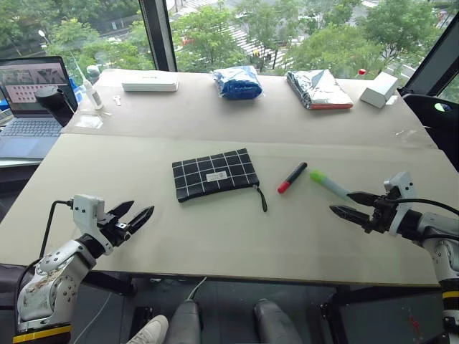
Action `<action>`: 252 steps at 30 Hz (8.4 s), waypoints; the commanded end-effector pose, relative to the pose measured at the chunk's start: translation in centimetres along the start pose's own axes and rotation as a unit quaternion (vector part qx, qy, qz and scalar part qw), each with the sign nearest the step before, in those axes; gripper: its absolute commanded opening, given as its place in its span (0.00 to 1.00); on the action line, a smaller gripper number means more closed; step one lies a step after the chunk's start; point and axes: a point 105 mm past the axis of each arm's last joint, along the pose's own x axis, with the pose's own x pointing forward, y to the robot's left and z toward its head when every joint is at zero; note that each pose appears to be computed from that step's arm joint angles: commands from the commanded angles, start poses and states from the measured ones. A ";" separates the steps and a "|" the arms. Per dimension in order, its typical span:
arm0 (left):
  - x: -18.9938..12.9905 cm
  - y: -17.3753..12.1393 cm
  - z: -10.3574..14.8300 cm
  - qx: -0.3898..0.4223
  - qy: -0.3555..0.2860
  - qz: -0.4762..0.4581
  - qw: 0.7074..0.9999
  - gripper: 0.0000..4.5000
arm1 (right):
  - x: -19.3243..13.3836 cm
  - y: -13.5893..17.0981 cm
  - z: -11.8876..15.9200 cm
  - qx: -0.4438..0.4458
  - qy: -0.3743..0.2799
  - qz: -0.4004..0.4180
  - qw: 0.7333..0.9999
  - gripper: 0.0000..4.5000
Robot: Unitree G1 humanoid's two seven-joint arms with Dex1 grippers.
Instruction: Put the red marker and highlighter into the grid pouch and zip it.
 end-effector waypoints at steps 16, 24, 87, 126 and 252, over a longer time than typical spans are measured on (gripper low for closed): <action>3.4 0.9 3.4 0.358 0.003 -0.107 0.928 0.84 | 3.5 5.2 4.9 -0.002 -0.077 0.115 0.990 0.18; 5.5 0.3 3.2 0.435 0.022 -0.147 0.888 0.84 | 11.5 9.3 8.6 -0.076 -0.099 0.139 0.982 0.01; 12.1 -4.4 1.1 0.590 -0.017 -0.272 0.760 0.84 | 20.1 10.5 8.3 -0.415 0.023 0.044 0.909 0.01; 11.6 -3.6 2.8 0.308 -0.072 -0.201 0.927 0.00 | 14.0 6.5 16.1 -0.089 -0.111 0.062 0.988 0.76; 13.4 -7.8 4.7 0.198 -0.099 -0.170 0.960 0.00 | 4.0 -6.1 1.0 -0.050 0.045 -0.113 0.991 0.71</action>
